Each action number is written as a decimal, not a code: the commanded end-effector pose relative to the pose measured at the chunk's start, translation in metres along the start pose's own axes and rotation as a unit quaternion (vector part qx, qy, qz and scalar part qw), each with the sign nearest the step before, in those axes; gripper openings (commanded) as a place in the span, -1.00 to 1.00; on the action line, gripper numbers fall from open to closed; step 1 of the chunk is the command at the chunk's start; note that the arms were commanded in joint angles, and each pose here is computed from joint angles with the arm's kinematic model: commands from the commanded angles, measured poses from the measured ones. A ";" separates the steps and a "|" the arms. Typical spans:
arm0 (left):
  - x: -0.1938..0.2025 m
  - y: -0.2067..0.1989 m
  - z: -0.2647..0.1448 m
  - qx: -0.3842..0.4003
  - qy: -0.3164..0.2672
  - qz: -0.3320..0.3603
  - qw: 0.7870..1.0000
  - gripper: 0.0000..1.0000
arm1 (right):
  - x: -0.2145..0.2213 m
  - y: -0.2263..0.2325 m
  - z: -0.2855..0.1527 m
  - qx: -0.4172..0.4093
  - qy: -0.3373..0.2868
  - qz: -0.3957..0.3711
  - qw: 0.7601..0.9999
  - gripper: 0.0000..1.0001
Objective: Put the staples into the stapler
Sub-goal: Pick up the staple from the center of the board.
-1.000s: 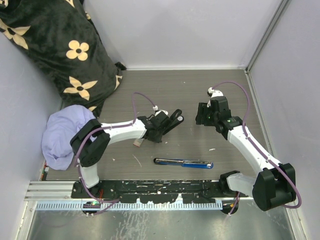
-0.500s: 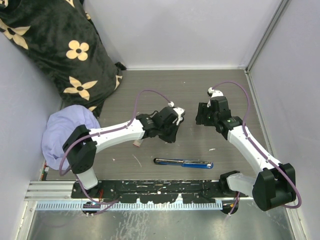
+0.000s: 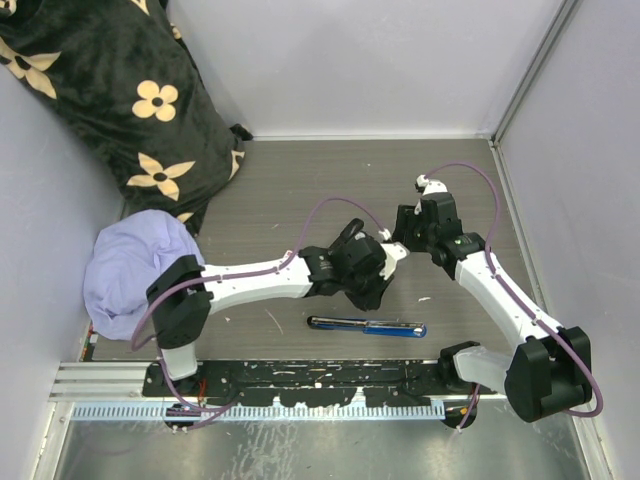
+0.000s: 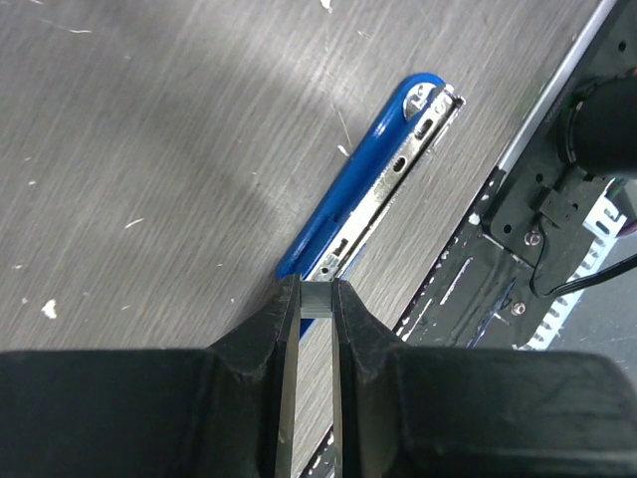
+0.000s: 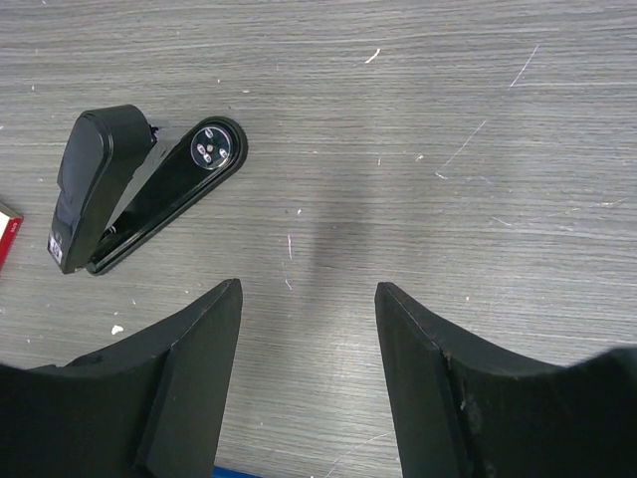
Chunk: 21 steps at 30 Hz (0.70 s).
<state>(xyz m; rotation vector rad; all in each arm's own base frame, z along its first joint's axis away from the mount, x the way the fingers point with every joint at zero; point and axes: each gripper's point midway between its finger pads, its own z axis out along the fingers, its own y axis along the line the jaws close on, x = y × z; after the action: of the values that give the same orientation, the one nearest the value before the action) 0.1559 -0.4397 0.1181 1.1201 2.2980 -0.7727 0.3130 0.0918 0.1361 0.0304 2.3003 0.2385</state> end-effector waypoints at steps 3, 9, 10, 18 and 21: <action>-0.020 -0.027 0.007 0.041 -0.041 0.065 0.996 -0.83 | -0.021 0.001 -0.007 0.002 -0.038 0.007 0.999 0.25; -0.009 -0.038 0.014 0.064 -0.041 0.090 0.993 -0.84 | -0.026 -0.012 -0.004 0.001 -0.031 0.038 0.999 0.25; -0.009 -0.040 0.015 0.068 -0.041 0.093 0.993 -0.84 | -0.028 -0.015 -0.005 -0.002 -0.032 0.048 0.998 0.25; -0.001 -0.051 0.023 0.086 -0.026 0.118 0.989 -0.84 | -0.036 -0.031 -0.014 -0.010 -0.047 0.078 0.996 0.26; 0.004 -0.055 0.026 0.090 -0.014 0.129 0.987 -0.84 | -0.036 -0.031 -0.017 -0.011 -0.050 0.079 0.996 0.26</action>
<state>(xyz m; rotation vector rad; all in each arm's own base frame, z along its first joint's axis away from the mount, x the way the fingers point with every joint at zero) 0.1205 -0.4675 0.1024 1.3818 2.1211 -0.8511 0.3212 0.0497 0.1407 0.2249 2.2836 0.2812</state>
